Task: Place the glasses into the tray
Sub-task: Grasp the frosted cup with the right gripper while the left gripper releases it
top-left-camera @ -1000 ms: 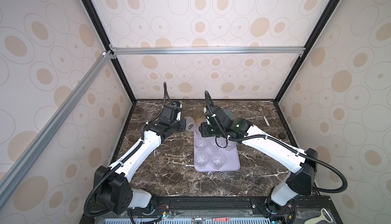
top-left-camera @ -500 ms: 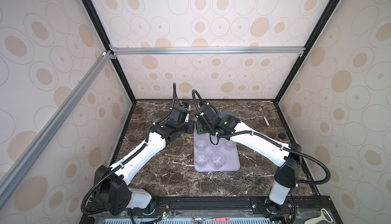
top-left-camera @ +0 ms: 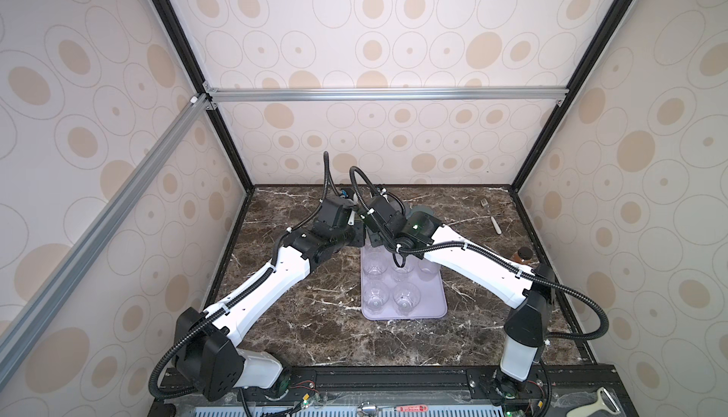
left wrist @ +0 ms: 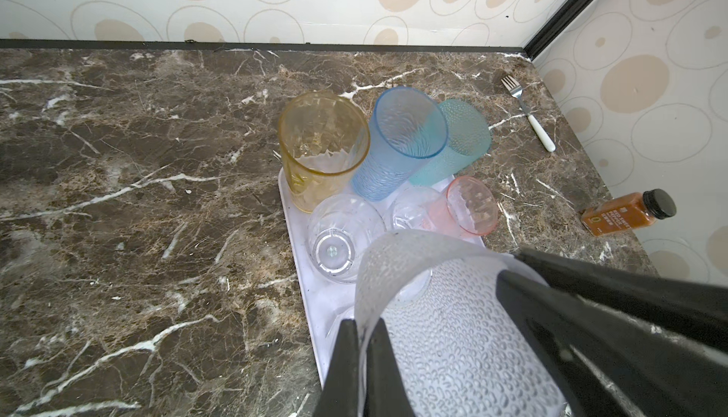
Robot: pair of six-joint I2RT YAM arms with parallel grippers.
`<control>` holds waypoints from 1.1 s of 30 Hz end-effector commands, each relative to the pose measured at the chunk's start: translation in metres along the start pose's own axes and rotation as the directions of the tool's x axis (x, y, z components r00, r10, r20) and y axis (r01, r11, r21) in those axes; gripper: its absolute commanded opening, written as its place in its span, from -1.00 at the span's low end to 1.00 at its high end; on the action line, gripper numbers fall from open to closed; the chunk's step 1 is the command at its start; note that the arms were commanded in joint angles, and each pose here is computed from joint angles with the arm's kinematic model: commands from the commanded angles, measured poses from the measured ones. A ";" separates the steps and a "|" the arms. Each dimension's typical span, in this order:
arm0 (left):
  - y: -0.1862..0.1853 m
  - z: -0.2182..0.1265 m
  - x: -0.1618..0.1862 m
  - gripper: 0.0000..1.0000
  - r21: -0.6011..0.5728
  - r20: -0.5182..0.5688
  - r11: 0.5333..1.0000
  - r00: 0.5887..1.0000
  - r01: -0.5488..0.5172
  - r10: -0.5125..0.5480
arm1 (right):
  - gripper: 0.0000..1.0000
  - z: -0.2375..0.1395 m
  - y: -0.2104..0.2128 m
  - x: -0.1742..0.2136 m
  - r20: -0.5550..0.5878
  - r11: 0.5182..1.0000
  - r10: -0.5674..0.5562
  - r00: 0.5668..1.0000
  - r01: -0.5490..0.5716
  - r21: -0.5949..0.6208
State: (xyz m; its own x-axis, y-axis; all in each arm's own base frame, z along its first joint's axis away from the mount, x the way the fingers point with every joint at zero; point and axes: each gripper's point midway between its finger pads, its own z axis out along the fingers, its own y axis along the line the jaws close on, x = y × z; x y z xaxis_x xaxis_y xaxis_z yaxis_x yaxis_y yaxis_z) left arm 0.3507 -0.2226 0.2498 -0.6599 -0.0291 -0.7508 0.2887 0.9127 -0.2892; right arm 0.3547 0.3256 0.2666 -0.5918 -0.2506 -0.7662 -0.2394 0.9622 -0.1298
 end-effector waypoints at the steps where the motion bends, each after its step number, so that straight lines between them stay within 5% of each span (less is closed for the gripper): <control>1: -0.038 -0.028 -0.038 -1.00 0.124 0.110 0.992 0.994 0.005 -0.019 | -0.75 0.009 -0.005 0.002 -0.002 0.998 -0.027 1.000 0.027 0.058; 9: -0.038 -0.020 -0.030 -1.00 0.099 0.095 0.995 0.995 -0.007 -0.003 | -0.62 0.010 -0.007 0.003 -0.005 0.997 -0.035 0.999 0.035 0.075; 13: -0.039 -0.020 -0.030 -0.99 0.098 0.094 0.995 0.996 -0.009 0.000 | -0.84 0.011 -0.010 0.006 -0.012 0.995 -0.036 0.999 0.037 0.089; 23: -0.050 -0.043 -0.047 -0.42 0.153 0.159 0.988 0.987 -0.011 -0.014 | -0.98 0.010 -0.017 0.004 -0.008 0.995 -0.024 1.000 0.024 0.093; 33: -0.030 -0.054 -0.046 -0.26 0.051 0.188 0.997 0.981 -0.059 0.048 | -1.00 0.001 -0.040 -0.002 0.004 0.993 -0.012 1.000 0.011 0.122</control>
State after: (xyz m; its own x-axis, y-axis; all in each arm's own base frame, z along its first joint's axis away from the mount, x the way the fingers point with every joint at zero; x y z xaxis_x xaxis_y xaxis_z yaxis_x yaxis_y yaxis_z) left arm 0.3368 -0.2358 0.3031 -0.5639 -0.0722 -0.8227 0.3625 0.8734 -0.3252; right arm 0.3663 0.3049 0.2632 -0.5951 -0.2634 -0.7593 -0.1813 0.9644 -0.1925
